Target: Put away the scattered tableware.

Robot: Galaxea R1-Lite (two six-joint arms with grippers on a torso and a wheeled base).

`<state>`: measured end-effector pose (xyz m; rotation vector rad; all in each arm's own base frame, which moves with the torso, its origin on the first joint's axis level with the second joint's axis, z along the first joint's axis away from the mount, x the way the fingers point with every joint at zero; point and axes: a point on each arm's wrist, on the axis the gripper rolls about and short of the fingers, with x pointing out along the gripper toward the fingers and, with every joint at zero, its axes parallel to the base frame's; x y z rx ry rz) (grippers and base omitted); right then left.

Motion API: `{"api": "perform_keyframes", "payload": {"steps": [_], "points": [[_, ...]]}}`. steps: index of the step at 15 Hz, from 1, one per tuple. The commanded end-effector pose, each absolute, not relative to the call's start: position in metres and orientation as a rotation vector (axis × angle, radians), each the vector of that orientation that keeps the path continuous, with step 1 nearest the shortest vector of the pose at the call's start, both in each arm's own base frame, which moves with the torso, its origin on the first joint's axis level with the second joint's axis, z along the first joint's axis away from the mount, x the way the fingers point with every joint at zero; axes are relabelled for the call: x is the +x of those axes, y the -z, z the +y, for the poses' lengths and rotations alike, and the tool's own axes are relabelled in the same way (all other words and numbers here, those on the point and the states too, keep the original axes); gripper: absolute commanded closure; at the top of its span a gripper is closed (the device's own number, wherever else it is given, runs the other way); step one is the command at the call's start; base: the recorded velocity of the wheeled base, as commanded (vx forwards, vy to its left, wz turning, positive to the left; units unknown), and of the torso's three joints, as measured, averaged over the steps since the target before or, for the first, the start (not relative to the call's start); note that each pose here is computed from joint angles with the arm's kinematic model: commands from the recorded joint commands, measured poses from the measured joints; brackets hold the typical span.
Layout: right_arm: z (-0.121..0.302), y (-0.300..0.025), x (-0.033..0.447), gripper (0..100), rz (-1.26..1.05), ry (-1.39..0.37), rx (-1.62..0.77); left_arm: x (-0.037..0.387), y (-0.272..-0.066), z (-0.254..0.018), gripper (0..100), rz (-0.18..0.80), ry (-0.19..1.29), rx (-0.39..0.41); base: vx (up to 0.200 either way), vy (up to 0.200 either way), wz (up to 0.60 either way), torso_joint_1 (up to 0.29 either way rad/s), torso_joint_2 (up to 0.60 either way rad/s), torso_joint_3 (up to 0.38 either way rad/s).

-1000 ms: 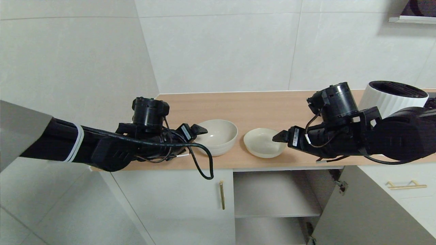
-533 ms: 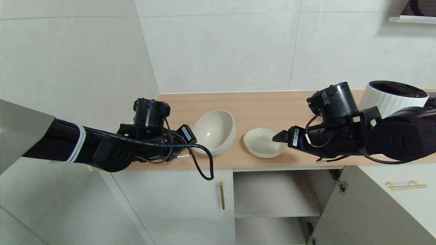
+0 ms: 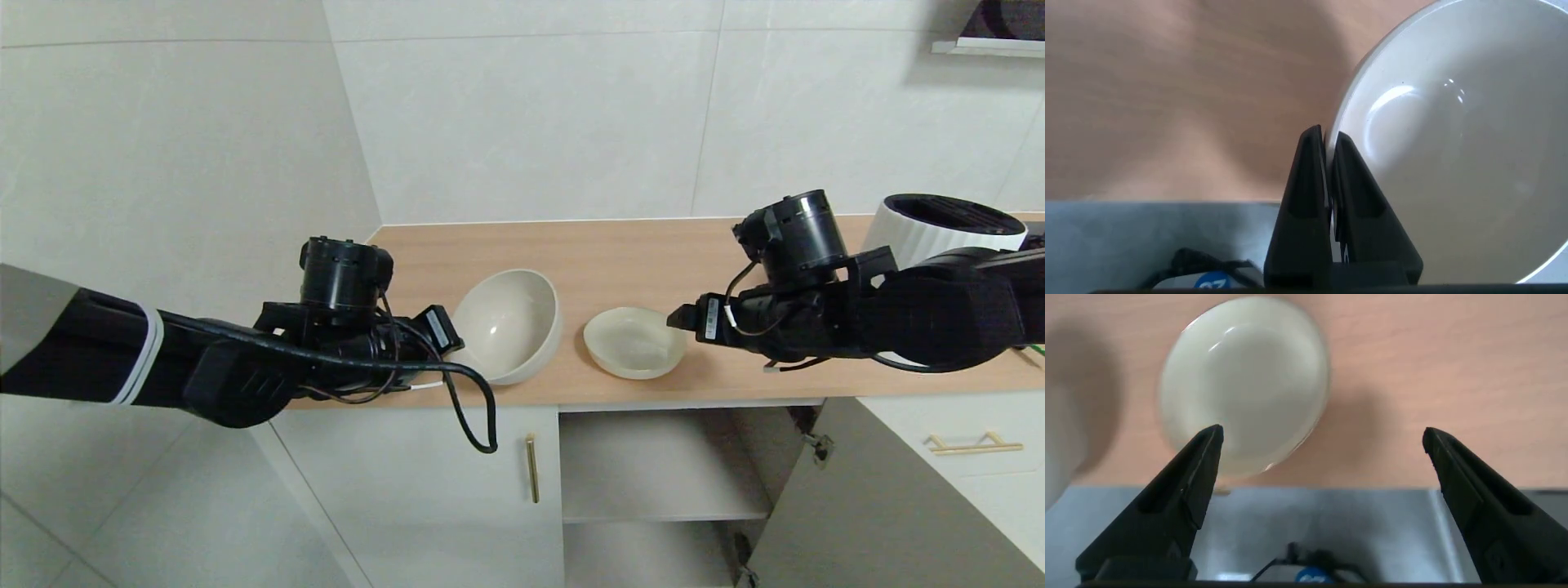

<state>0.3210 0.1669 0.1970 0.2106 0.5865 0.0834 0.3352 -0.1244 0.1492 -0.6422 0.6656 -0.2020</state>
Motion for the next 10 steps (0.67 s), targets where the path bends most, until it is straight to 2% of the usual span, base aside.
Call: {"api": "perform_keyframes", "payload": {"steps": [1,10], "points": [[0.174,-0.178,0.336,0,0.616,-0.052,0.180,0.331,-0.155,-0.123,100,0.650,0.209,-0.644,0.000,0.000,0.00,0.000,0.00,0.000],[0.180,-0.152,0.359,0,0.645,0.005,0.152,0.331,-0.156,-0.123,100,0.649,0.211,-0.644,0.000,0.000,0.00,0.000,0.00,0.000]]}}
